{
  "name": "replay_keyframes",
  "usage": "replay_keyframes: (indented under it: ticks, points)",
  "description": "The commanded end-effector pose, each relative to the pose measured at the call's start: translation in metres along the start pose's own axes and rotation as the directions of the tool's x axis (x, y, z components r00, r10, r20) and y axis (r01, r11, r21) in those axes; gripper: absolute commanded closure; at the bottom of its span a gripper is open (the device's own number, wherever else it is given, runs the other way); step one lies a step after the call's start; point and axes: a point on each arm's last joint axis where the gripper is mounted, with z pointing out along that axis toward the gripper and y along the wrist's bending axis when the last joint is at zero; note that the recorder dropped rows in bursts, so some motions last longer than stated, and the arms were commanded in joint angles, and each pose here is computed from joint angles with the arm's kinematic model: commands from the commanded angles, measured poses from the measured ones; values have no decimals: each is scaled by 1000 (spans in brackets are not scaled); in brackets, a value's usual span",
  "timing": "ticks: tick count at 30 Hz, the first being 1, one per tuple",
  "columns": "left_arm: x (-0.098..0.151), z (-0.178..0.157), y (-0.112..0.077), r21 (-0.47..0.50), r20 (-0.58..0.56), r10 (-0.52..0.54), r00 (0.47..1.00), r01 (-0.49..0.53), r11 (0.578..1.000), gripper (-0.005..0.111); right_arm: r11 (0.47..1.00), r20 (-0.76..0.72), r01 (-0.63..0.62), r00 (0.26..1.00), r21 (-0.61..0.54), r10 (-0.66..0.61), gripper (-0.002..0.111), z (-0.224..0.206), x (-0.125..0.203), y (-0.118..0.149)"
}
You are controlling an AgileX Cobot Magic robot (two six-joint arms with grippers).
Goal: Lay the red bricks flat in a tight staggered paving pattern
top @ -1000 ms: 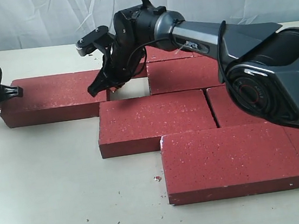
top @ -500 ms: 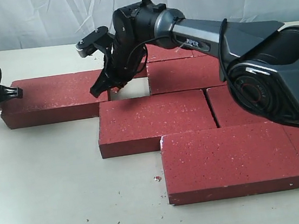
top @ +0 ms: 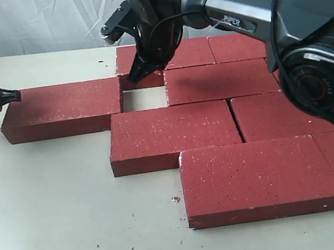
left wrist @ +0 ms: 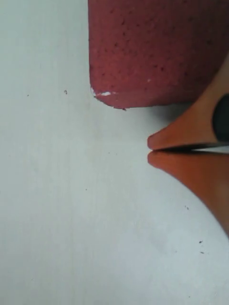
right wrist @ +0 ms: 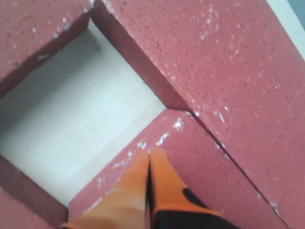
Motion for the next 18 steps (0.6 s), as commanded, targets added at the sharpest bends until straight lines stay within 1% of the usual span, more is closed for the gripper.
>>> replay_keyframes:
  ticks: [1, 2, 3, 4, 5, 6, 7, 8, 9, 11, 13, 18]
  points:
    - [8, 14, 0, -14, -11, -7, 1000, 7, 1000, 107, 1000, -41, 3, 999, 21, -2, 109, -13, 20, -10]
    - [11, 20, -1, -5, -29, -21, 999, 21, 1000, 107, 999, -35, -27, 999, 18, 28, 109, -21, 33, -17]
    - [10, 21, -3, 6, -38, -18, 999, 18, 1000, 107, 999, -33, -41, 999, 14, 41, 109, -26, 41, -20]
    - [9, 22, -8, 18, -45, -9, 999, 10, 1000, 107, 997, -14, -71, 997, 6, 71, 109, -35, 58, -26]
    - [8, 22, -11, 26, -46, -5, 999, 6, 1000, 107, 996, -4, -92, 996, 1, 92, 109, -39, 65, -27]
    - [8, 23, -16, 35, -49, 2, 999, 0, 999, 107, 991, 21, -131, 991, -2, 131, 109, -45, 85, -30]
    - [9, 24, -19, 40, -52, 8, 999, -6, 999, 107, 990, 45, -143, 989, 0, 143, 109, -47, 92, -30]
    - [9, 24, -24, 47, -52, 20, 998, -18, 999, 107, 989, 86, -150, 985, 1, 149, 109, -51, 111, -27]
    - [9, 24, -27, 51, -53, 25, 998, -23, 998, 107, 988, 109, -152, 983, 7, 150, 109, -55, 118, -27]
    - [9, 24, -32, 58, -53, 39, 998, -36, 998, 107, 991, 167, -131, 978, 13, 127, 109, -61, 141, -17]
    - [10, 24, -37, 65, -53, 51, 997, -48, 997, 107, 992, 256, -124, 960, 37, 110, 109, -69, 143, -19]
    - [10, 24, -48, 81, -54, 79, 995, -74, 994, 107, 992, 251, -112, 963, 54, 95, 109, -73, 144, -22]
